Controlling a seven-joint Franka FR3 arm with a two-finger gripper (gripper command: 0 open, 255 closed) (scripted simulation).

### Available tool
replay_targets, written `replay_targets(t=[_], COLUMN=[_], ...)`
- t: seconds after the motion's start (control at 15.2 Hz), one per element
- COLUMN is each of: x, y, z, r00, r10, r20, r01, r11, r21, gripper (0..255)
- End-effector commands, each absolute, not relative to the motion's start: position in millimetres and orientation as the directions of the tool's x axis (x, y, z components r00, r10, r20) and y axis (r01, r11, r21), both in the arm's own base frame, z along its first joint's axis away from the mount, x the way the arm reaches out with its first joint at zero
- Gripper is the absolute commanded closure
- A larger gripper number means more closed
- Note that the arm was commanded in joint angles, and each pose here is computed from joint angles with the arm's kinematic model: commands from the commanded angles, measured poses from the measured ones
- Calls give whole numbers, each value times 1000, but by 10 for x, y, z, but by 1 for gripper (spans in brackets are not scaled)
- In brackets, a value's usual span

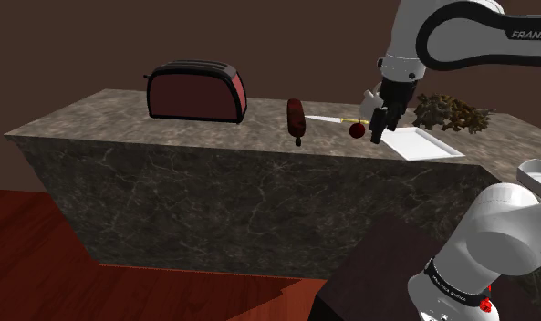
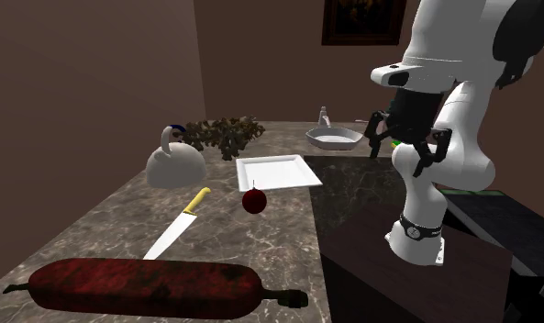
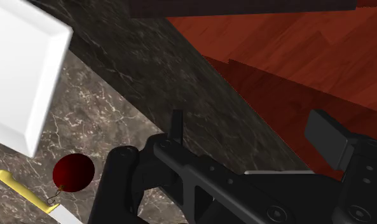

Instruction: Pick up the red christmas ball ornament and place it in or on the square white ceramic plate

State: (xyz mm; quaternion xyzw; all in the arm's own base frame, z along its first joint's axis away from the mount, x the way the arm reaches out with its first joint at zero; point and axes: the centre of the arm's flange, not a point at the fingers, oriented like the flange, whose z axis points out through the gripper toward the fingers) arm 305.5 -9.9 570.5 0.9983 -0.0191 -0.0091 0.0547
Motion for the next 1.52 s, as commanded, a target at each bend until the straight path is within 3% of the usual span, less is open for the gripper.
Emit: replay_targets(t=[0.0, 1.45], x=[3055, 4242], y=[-99, -2210], z=[5705, 4767], r00=[999, 978], r10=[-39, 100], r20=[-16, 182], r01=[-37, 53], r11=[-993, -968], r21=[110, 244], gripper=[0, 0])
